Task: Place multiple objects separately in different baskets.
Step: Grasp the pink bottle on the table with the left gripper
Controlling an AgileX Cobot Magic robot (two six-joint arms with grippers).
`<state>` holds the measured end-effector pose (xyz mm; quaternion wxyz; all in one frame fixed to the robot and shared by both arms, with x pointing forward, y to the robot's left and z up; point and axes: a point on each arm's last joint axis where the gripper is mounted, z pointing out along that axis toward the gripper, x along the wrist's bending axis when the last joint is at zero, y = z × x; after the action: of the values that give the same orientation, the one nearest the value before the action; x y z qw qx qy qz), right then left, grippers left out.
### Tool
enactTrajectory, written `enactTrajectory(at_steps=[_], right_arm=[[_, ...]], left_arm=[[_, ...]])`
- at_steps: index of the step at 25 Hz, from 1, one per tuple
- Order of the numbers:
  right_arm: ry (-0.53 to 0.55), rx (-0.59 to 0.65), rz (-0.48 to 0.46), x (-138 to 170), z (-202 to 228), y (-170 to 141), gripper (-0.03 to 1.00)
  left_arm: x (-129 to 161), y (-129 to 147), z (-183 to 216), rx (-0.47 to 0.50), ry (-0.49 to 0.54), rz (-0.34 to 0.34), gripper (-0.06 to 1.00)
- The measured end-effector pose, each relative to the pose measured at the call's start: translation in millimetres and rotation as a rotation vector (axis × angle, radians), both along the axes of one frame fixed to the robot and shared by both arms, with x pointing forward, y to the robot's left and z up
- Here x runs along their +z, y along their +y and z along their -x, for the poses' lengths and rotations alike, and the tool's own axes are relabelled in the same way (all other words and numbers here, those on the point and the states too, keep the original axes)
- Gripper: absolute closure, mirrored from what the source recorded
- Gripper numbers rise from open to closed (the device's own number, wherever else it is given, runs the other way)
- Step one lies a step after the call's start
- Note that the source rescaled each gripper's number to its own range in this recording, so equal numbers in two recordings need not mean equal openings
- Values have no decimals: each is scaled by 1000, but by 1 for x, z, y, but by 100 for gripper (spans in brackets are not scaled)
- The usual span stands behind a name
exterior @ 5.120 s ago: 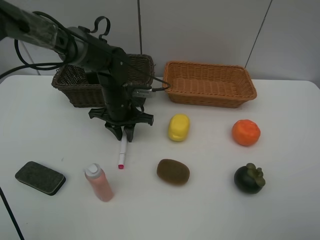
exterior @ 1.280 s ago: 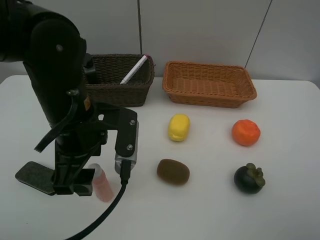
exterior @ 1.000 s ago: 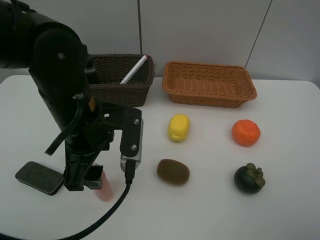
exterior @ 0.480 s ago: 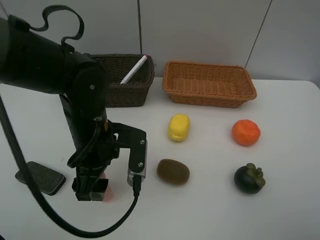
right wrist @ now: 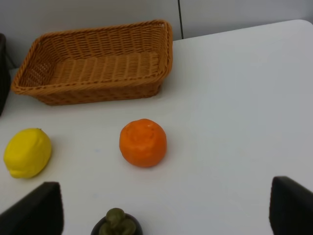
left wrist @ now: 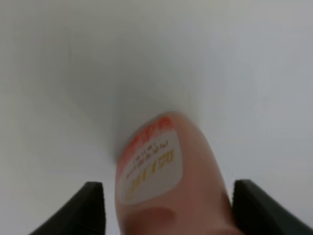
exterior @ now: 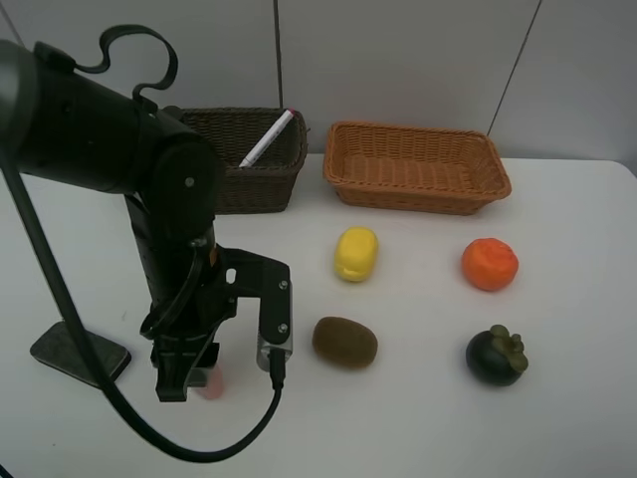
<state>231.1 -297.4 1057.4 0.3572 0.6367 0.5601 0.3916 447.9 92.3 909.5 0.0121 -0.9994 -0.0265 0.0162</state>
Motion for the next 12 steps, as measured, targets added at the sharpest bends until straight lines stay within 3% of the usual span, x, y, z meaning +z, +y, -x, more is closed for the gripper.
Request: enactTrajectory(at_steps=[3, 12], right_arm=[[0, 0, 0, 0, 0, 0, -3], [0, 0, 0, 0, 0, 0, -3]], left_arm=[[0, 2, -2, -28, -23, -24, 65], [1, 3, -3, -18, -35, -31, 65]])
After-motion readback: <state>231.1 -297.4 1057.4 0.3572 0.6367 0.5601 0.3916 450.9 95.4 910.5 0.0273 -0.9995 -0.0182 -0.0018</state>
